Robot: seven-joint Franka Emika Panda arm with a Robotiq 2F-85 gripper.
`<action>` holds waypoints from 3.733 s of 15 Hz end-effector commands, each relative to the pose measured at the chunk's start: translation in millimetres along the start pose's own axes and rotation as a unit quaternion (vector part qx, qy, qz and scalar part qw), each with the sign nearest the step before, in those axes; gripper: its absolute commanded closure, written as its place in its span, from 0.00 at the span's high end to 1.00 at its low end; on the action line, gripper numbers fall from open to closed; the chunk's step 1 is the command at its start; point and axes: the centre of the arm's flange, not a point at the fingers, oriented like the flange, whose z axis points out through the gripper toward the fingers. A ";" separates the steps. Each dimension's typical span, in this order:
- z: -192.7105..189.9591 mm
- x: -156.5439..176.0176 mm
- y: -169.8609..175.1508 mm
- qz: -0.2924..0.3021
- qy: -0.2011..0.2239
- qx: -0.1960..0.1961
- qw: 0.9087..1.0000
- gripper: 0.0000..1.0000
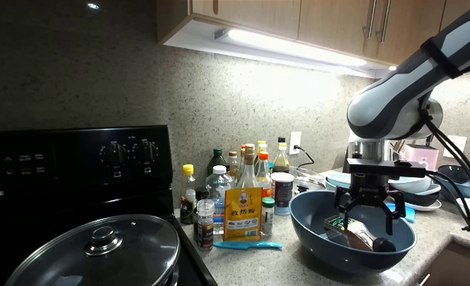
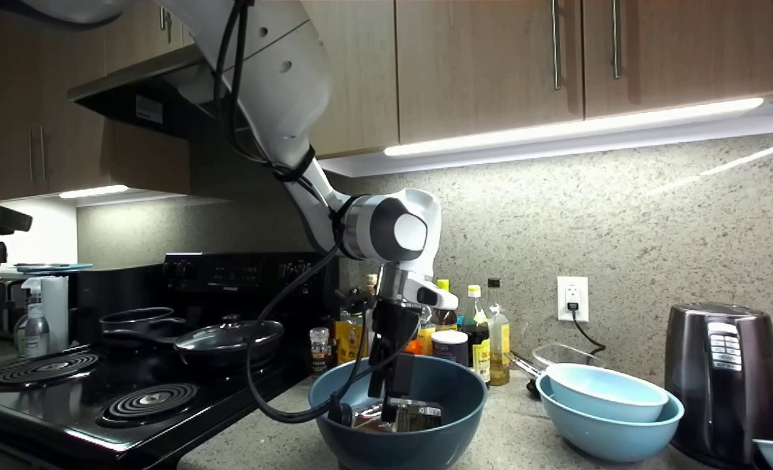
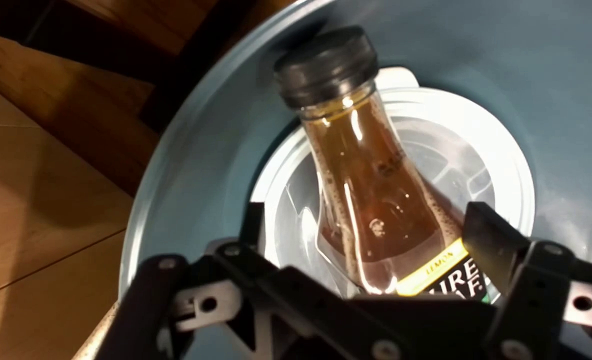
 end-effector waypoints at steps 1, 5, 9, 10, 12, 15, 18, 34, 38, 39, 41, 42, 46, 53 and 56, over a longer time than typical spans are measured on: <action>3.0 2.9 -2.1 -0.024 0.000 0.005 1.000 1.00; 10.5 8.7 -5.6 -0.088 -0.013 -0.012 0.996 1.00; 16.3 12.2 -9.9 -0.142 -0.039 -0.021 0.989 1.00; 17.8 13.6 -9.8 -0.156 -0.046 -0.020 0.987 1.00; 19.3 14.4 -10.3 -0.170 -0.048 -0.028 0.984 1.00; 18.6 9.9 -13.5 -0.158 -0.039 -0.027 0.986 1.00; 18.3 10.1 -14.6 -0.156 -0.042 -0.028 0.986 1.00; 4.4 8.0 -18.2 -0.142 -0.021 -0.003 0.990 0.31; 1.1 9.3 -19.5 -0.141 -0.019 0.000 0.990 0.26; 0.9 9.3 -19.6 -0.141 -0.019 0.001 0.990 0.24; -0.8 8.5 -20.2 -0.137 -0.016 0.003 0.990 0.24; -2.4 7.1 -20.9 -0.132 -0.011 0.004 0.991 0.24; -10.5 3.3 -24.1 -0.116 0.008 0.018 0.993 0.21; -25.3 1.1 -31.2 -0.068 0.050 0.035 0.996 0.41; -26.7 11.4 -35.9 -0.079 0.043 0.030 0.995 0.24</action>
